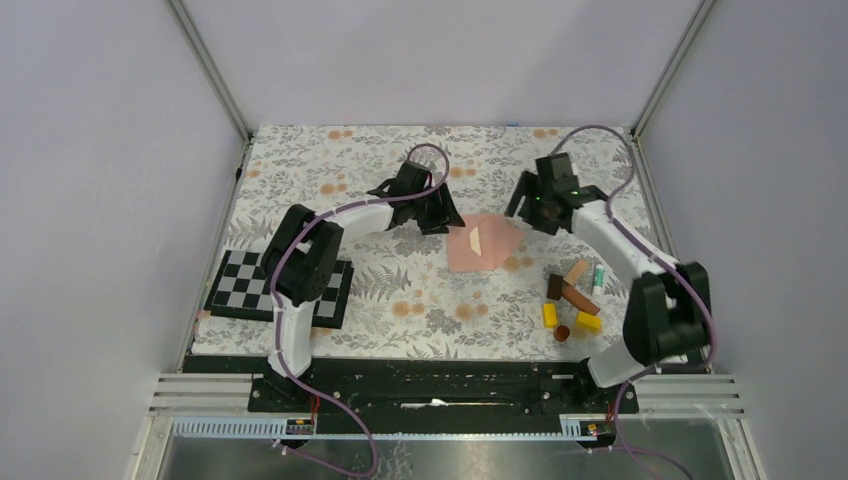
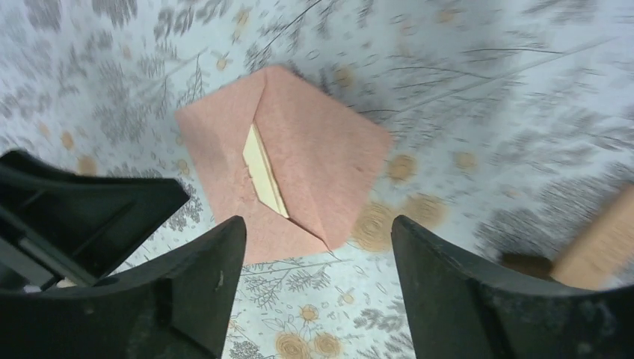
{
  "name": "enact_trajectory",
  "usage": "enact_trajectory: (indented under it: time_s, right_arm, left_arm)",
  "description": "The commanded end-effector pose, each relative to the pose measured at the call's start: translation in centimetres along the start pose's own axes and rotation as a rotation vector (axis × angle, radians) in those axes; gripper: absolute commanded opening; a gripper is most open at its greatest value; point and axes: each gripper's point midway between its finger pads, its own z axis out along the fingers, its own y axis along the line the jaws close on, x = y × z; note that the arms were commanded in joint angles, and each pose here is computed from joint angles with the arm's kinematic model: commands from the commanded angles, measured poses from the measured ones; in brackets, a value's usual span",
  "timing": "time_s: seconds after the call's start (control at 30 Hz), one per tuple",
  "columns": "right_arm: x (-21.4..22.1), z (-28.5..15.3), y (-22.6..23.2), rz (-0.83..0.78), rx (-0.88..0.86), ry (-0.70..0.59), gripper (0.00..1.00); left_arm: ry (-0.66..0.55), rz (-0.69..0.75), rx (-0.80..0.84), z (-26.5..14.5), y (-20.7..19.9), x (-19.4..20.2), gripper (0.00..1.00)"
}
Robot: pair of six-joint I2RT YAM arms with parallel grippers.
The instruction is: Place the letter into the envelope and seal it
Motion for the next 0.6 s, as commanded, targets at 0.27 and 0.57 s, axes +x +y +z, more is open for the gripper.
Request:
enact_trajectory:
  time_s: [0.27,0.57]
  right_arm:
    - [2.9,-10.6,-11.7,0.263,0.380,-0.070,1.00]
    - [4.7,-7.1,-17.8,0.484,0.490,-0.013,0.95]
  left_arm:
    - [-0.095,0.190,0.307,-10.5,-10.9,2.4,0.84]
    - [-0.068,0.219,0.364,-13.8,-10.6,5.4,0.88]
